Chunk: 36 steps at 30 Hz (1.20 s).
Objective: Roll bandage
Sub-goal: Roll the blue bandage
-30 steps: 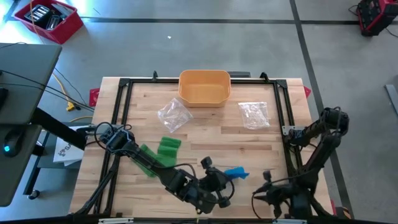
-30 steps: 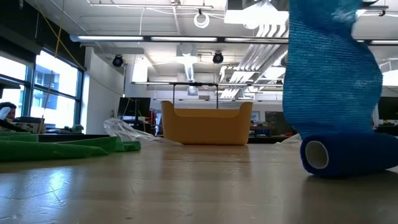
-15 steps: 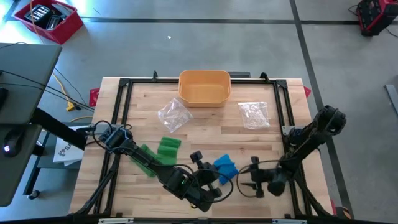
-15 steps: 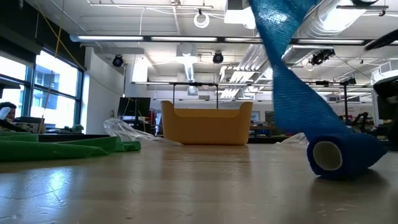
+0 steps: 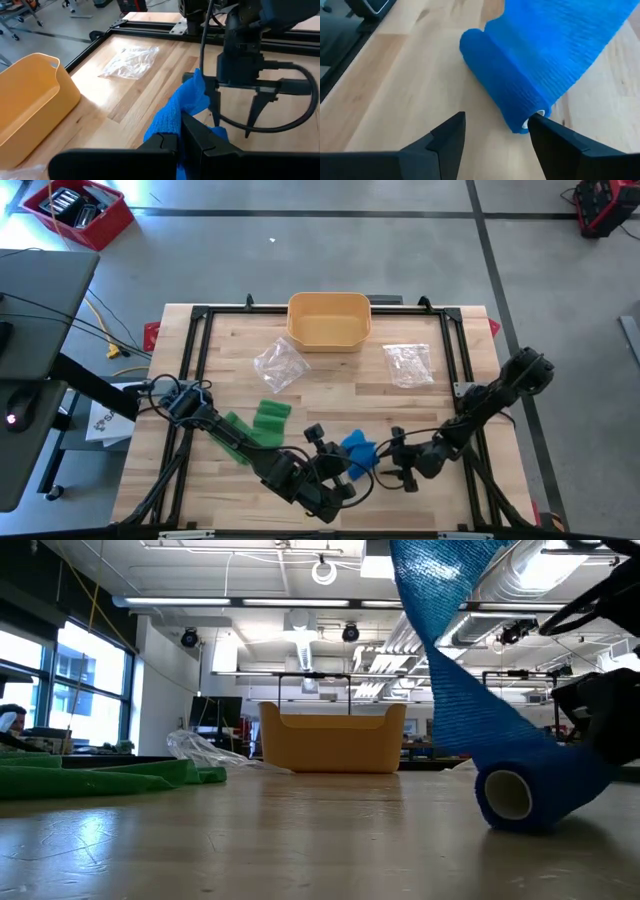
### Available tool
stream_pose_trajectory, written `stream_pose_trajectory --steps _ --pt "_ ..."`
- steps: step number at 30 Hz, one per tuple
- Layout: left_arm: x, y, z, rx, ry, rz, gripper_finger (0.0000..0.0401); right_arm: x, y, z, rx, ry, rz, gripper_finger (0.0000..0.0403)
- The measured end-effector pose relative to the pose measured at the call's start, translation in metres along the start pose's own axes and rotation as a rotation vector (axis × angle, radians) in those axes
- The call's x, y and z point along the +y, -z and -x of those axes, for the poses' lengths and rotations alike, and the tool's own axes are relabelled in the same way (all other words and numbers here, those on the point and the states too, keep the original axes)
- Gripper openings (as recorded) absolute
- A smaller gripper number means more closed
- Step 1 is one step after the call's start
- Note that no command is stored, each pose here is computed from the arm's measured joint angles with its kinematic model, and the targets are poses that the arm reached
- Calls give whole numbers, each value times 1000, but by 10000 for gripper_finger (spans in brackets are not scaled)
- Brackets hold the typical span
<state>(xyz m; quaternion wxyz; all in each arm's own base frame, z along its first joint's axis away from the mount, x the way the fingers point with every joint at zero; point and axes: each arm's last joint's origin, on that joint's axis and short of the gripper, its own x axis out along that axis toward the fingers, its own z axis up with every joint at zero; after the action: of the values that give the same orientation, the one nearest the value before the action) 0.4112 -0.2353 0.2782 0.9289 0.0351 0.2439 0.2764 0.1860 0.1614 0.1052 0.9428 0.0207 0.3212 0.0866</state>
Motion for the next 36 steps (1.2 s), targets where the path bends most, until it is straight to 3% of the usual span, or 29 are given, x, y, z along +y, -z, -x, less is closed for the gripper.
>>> stream_pose_trajectory --steps 7,20,32,36 --pt "-4 -2 4 -25 15 5 0 -13 -6 -6 -3 44 -43 172" --pt "-7 -5 6 -77 -8 -1 0 -22 -17 -11 -30 -42 -21 8" --pt "7 -12 -8 -83 -93 -22 39 -6 -8 -4 -7 -61 -35 1" --pt "5 -13 -5 -107 -100 -23 30 4 -2 1 -23 -33 -69 0"
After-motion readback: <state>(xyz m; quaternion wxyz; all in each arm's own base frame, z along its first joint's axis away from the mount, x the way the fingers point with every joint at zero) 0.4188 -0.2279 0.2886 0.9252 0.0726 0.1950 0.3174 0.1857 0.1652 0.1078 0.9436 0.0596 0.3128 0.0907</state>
